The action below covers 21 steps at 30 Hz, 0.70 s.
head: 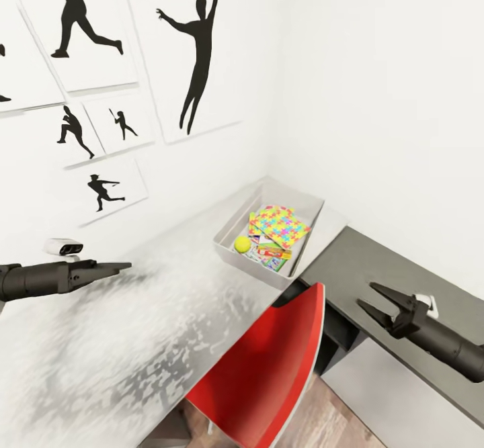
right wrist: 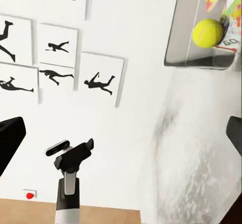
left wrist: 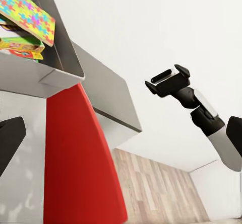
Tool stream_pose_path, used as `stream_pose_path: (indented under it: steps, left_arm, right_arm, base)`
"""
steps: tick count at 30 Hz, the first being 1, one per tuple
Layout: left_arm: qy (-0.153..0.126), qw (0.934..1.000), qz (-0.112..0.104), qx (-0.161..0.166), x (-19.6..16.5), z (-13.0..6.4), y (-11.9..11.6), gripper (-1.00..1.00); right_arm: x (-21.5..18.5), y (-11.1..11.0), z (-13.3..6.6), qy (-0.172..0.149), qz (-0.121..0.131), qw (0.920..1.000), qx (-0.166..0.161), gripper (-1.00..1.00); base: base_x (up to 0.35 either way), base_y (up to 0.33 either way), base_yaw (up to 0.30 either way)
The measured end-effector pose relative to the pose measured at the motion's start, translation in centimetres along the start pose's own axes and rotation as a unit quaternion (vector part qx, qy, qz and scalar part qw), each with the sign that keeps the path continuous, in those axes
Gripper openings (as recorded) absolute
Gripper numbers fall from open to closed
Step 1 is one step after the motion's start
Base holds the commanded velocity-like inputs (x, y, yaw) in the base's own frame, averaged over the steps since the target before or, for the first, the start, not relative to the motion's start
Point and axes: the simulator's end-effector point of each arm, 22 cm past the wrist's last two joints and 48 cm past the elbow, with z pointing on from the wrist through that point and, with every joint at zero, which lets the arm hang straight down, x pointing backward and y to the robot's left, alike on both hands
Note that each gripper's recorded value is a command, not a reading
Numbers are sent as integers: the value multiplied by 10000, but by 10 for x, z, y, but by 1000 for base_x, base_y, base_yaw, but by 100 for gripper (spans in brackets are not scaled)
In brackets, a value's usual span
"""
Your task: Put all the toys in the child's room - the three board games (two on the bed and one on the table), the two jigsaw puzzles on the table, and the tennis ball on the table - inside the toy box on the table in the child's room.
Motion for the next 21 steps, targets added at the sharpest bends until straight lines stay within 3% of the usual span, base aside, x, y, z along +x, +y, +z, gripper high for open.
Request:
stream_pose_path:
  steps: [5,11,21]
  left_arm:
    - [-164,9997,-150,-117,9,-14,8,100]
    - [-517,9980,-179,-304,14,-40,15,100]
    - [-649,9973,-117,-337,11,-48,9,100]
  right_arm:
    - [5,12,-9,-5,-182,9994,-289,100]
    - [-6,47,-22,-415,-617,9916,-1060,100]
    - [0,36,-26,-392,-1088,9903,-773,100]
  base:
    - [0,0,-141]
    - [0,0,-142]
    - [0,-15,-154]
